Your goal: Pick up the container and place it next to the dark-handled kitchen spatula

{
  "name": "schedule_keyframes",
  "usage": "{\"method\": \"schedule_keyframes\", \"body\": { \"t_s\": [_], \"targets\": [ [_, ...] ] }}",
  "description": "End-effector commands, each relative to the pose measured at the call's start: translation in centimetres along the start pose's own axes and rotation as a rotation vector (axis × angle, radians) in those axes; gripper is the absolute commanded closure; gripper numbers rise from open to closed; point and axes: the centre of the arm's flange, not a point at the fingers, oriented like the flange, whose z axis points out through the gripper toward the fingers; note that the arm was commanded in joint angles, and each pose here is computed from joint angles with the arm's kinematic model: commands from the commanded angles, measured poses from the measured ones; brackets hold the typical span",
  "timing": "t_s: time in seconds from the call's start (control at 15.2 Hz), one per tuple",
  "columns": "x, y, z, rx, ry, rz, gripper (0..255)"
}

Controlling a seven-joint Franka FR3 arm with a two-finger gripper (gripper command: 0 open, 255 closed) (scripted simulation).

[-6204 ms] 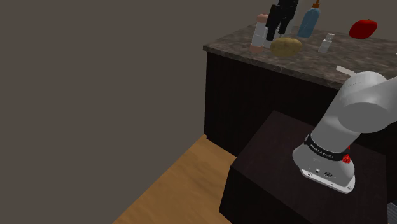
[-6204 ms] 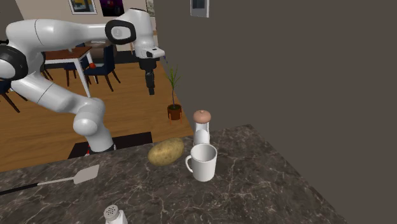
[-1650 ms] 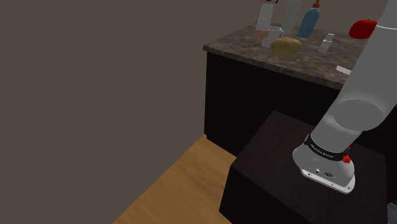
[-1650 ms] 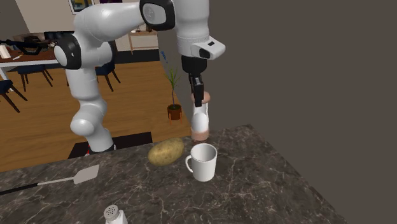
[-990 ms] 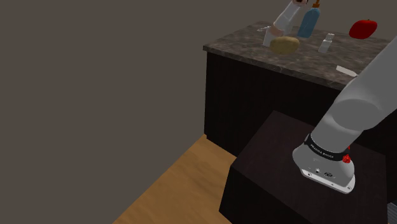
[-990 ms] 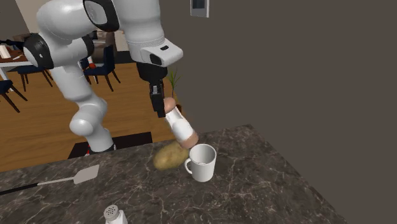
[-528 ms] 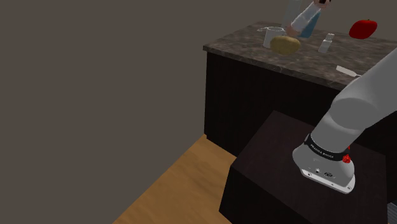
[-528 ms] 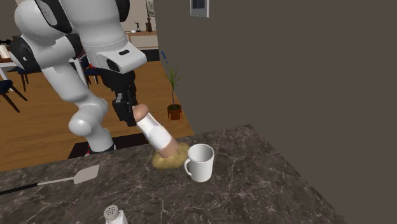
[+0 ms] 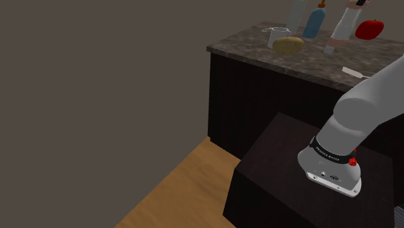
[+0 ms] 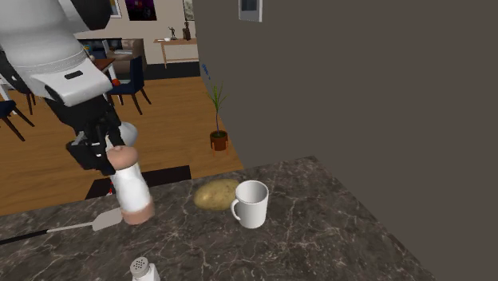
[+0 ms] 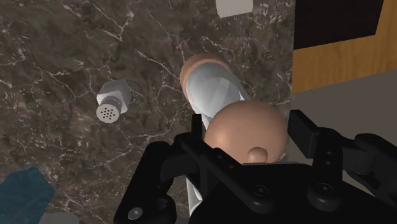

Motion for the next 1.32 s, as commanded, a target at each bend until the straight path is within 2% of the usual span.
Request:
{"method": "schedule_keyframes", "body": {
  "t_s": [0.0,1.06,1.25],
  "targets": [
    [-2.5,1.0,-0.5,0.000,0.000,-0.001,255],
    [-22.0,8.5,-3.2,0.000,0.000,-0.001,255],
    [-22.9,9.0,-2.2,0.000,0.000,-0.001,255]
  ]
}}
